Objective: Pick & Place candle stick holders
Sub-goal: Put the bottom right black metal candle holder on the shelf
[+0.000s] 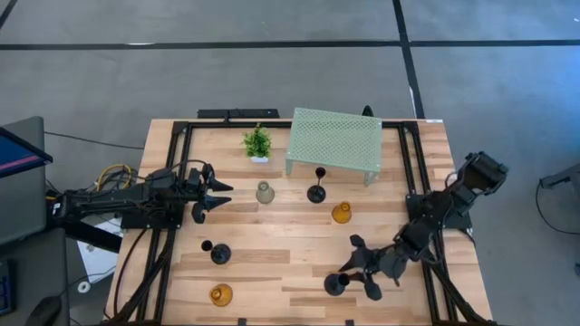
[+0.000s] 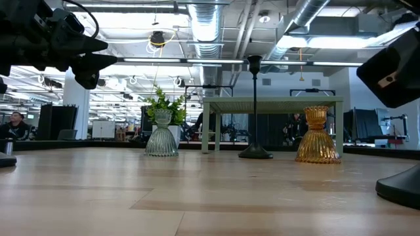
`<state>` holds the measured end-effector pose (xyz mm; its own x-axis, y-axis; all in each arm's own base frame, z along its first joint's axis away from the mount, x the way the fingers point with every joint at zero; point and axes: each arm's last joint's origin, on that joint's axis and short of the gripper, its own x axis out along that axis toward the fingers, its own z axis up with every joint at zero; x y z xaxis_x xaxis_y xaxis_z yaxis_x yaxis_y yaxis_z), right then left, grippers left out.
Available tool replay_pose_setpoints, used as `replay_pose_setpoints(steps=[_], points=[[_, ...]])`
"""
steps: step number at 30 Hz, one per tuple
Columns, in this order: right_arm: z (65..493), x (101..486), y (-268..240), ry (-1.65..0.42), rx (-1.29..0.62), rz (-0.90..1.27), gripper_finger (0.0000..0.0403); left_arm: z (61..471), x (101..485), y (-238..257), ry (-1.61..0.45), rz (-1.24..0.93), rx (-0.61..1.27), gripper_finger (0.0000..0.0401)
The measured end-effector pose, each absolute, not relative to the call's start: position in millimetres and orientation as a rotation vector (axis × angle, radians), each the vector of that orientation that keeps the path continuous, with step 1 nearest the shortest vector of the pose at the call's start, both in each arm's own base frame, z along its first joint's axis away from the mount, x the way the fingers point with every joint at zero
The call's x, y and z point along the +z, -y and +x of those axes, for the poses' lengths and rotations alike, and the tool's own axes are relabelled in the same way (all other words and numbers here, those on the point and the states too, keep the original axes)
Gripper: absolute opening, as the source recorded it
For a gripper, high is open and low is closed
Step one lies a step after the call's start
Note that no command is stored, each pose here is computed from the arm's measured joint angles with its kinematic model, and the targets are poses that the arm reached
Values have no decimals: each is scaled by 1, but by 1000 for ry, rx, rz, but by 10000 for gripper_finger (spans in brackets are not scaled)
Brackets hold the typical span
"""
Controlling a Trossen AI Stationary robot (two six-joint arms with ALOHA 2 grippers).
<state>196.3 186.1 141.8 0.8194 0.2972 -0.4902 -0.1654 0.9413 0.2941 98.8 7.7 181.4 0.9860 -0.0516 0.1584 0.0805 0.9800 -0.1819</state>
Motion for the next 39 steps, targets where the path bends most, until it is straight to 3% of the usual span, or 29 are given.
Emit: replay_pose_setpoints(steps=[8, 13, 31, 39], points=[[208, 142, -198, -579, 290, 255, 212, 99, 181, -8, 154, -189, -67, 182], [214, 146, -197, -566, 280, 268, 224, 99, 181, -8, 154, -189, -67, 182], [217, 151, -196, -548, 318, 285, 17, 99, 181, -8, 154, -189, -67, 182], [219, 161, -191, -468, 256, 233, 15, 99, 181, -8, 154, -189, -67, 182]])
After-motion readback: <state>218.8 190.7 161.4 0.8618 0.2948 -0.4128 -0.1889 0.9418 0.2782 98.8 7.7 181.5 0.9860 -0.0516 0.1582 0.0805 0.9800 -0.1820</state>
